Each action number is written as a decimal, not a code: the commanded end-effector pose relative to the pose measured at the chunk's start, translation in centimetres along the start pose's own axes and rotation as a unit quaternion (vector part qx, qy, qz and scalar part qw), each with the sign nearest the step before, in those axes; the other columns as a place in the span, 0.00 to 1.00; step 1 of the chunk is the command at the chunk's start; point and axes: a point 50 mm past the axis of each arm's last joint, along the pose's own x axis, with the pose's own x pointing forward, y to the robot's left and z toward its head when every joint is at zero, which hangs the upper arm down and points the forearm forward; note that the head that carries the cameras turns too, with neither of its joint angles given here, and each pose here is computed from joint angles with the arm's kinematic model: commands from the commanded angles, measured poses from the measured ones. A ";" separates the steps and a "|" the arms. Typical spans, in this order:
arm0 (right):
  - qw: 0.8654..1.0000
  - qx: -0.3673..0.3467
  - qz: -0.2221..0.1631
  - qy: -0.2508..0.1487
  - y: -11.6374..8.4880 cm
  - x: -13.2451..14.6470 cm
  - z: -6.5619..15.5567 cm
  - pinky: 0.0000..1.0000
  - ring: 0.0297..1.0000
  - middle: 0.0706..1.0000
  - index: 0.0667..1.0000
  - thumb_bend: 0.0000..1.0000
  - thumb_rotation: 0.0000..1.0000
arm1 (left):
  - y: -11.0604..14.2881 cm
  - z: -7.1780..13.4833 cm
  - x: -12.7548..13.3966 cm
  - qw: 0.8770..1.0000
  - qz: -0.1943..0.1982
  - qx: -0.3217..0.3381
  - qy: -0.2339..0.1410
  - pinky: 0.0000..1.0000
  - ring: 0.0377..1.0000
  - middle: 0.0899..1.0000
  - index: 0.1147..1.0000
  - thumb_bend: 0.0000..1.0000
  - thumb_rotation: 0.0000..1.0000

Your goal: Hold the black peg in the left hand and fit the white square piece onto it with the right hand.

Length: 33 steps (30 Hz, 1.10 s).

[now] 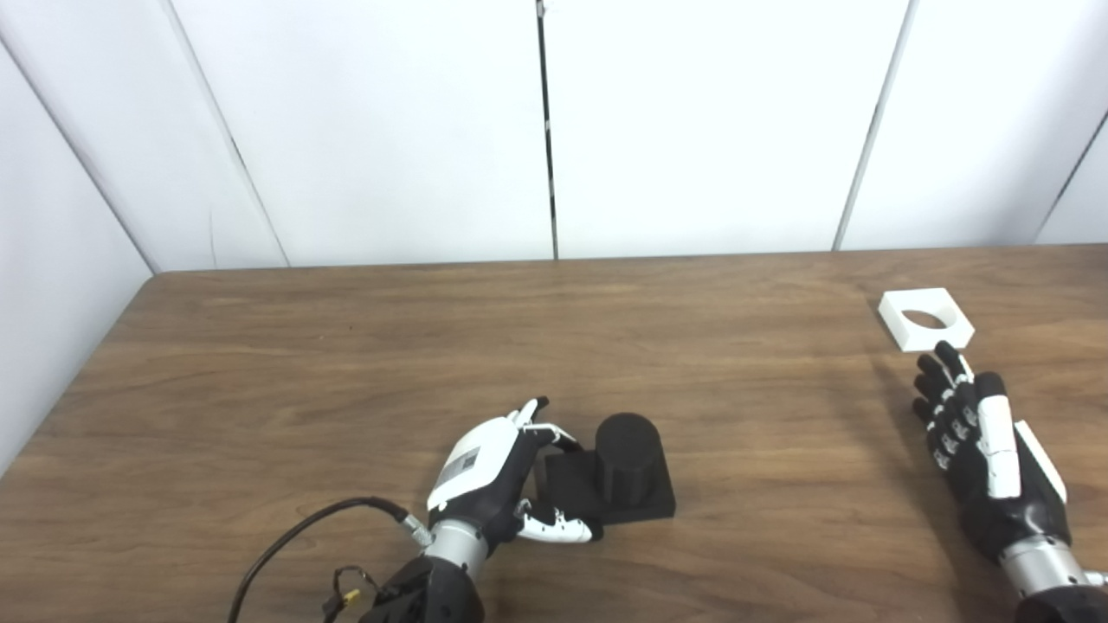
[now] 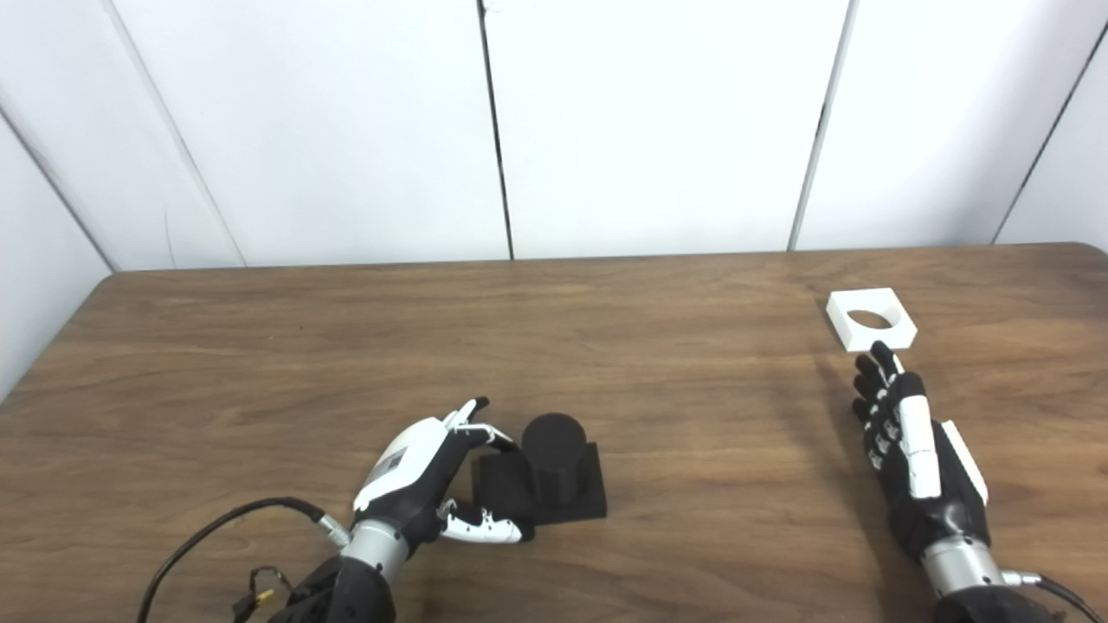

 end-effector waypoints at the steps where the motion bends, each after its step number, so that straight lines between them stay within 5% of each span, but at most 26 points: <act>1: 1.000 -0.001 0.020 -0.007 0.4 0.4 0.8 1.00 1.00 0.99 1.00 0.60 1.00 | -0.5 -0.8 0.2 0.999 -0.017 0.039 0.028 1.00 1.00 0.98 0.42 0.51 0.06; 33: 0.999 -0.003 0.017 -0.029 0.3 1.6 3.4 1.00 1.00 1.00 1.00 0.61 1.00 | -0.2 -0.5 0.8 0.995 -0.026 0.089 0.041 1.00 1.00 0.95 0.42 0.51 0.06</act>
